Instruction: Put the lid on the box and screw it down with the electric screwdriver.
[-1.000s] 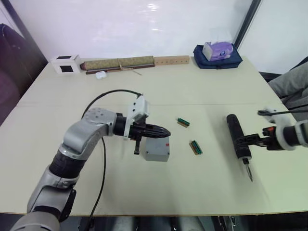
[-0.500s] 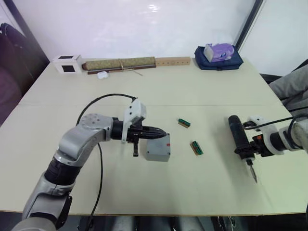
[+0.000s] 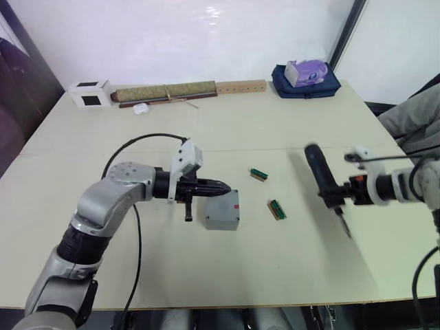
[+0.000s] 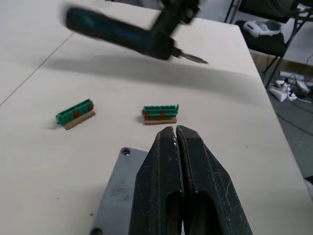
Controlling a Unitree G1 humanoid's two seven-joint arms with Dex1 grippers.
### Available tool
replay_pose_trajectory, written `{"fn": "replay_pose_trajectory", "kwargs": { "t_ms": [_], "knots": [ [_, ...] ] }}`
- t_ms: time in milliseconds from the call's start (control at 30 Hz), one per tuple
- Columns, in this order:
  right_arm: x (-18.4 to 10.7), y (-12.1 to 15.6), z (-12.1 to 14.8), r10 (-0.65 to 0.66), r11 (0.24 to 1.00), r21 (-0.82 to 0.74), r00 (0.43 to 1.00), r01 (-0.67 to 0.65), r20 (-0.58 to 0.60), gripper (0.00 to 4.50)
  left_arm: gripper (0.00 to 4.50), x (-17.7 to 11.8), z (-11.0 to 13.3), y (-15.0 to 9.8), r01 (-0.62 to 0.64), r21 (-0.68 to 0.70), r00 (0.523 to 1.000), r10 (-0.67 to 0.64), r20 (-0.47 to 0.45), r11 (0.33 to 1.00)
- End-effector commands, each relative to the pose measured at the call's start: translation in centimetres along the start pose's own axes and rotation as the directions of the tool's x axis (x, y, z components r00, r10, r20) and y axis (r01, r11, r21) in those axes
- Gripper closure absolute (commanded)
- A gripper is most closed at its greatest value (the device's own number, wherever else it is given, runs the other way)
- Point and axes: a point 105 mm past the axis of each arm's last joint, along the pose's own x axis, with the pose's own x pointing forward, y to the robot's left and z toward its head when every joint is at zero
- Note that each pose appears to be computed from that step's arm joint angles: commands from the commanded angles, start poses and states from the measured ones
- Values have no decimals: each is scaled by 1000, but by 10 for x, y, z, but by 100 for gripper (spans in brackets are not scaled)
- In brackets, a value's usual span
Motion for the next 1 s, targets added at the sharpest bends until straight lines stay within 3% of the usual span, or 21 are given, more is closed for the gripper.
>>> {"fn": "replay_pose_trajectory", "kwargs": {
  "t_ms": [33, 133, 167, 200, 300, 467, 633, 1000],
  "knots": [
    [-32, 47, 69, 124, 979, -201, 890, -37, 439, 273, 450, -5, 12, 5, -3, 57, 1000, 2, 3, 998],
    [-22, 71, 57, 221, 972, -176, 868, -157, 446, 273, 450, -3, 12, 5, 14, 63, 1000, -12, -18, 998],
    [-20, 93, 56, 324, 946, -186, 806, -266, 496, 273, 450, -3, 6, 6, 20, 75, 998, -16, -57, 997],
    [-10, 112, 47, 366, 930, -231, 780, -286, 508, 273, 450, -2, 0, 6, 31, 82, 996, -23, -88, 996],
    [15, 148, 16, 407, 909, -301, 777, -289, 480, 273, 450, 3, -6, 1, 75, 26, 994, -72, -88, 997],
    [32, 157, -4, 418, 897, -342, 793, -281, 444, 273, 450, 5, -24, 1, 76, 22, 987, -72, -144, 997],
    [41, 153, -4, 394, 902, -361, 789, -235, 471, 273, 450, 7, -42, 1, 69, 1, 980, -67, -188, 998],
    [64, 138, -5, 307, 920, -376, 792, -106, 528, 273, 450, 11, -45, 0, 55, 16, 979, -51, -197, 998]
  ]
}}
